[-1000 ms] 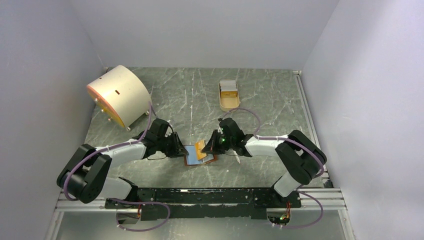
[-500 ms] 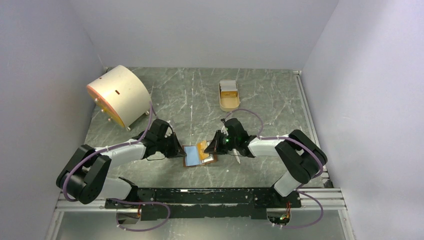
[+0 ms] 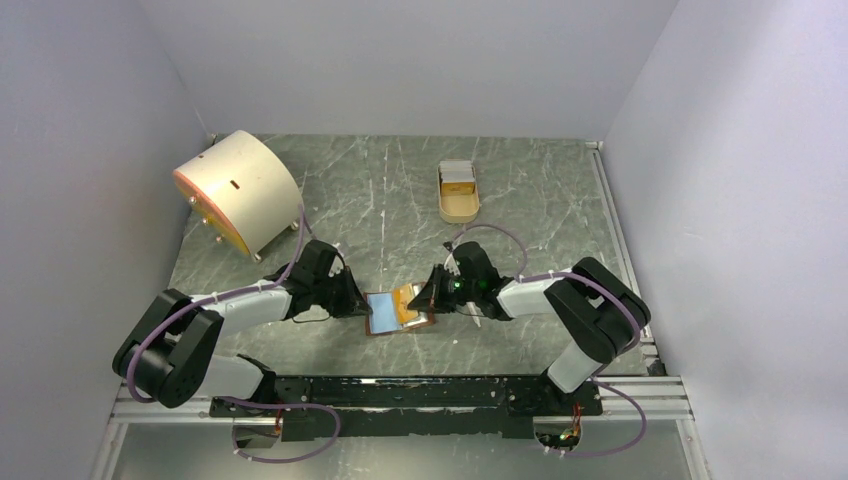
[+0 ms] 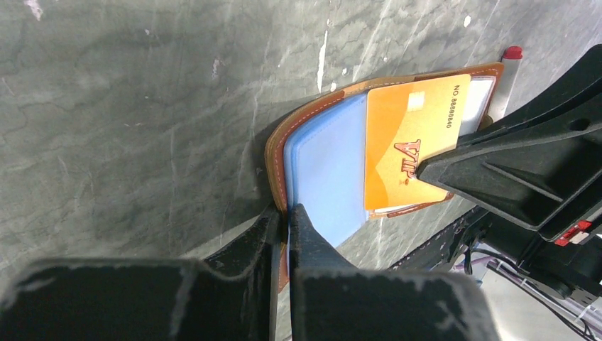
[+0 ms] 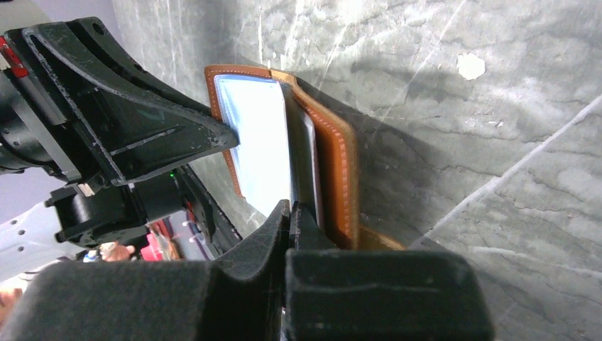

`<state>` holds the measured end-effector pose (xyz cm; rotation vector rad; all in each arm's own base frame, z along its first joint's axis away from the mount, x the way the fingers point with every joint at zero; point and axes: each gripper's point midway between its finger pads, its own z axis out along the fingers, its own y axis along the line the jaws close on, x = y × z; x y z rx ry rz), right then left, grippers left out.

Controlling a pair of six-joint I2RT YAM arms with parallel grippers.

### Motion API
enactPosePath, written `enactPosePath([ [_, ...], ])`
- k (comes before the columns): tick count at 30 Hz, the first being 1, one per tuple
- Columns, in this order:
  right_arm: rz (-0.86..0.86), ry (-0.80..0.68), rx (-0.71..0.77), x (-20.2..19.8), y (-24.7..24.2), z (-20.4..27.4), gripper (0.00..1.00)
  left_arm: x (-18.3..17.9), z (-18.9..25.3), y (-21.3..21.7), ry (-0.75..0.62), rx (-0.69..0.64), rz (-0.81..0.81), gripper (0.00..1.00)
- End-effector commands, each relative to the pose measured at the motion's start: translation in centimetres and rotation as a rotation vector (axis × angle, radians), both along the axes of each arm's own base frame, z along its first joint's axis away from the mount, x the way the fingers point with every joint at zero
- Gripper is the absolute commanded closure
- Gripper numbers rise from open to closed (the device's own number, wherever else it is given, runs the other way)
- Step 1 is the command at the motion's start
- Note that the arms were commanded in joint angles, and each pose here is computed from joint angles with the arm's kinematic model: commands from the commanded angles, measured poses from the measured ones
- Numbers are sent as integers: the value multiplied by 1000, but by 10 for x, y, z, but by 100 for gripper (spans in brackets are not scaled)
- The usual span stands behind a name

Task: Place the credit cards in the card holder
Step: Place the card holder at the center of the board.

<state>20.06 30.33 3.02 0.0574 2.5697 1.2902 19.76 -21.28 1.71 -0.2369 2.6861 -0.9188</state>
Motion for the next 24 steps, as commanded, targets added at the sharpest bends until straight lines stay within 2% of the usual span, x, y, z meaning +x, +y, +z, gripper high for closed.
enactPosePath([
  [1,14,44,38,-12,3,-6,100,-6,-14,8,24,34,4,91],
  [11,9,76,55,-18,6,-8,100,-6,-14,9,21,34,10,91],
  [24,-14,75,-16,-24,-3,-14,100,-7,-16,12,21,50,15,91],
])
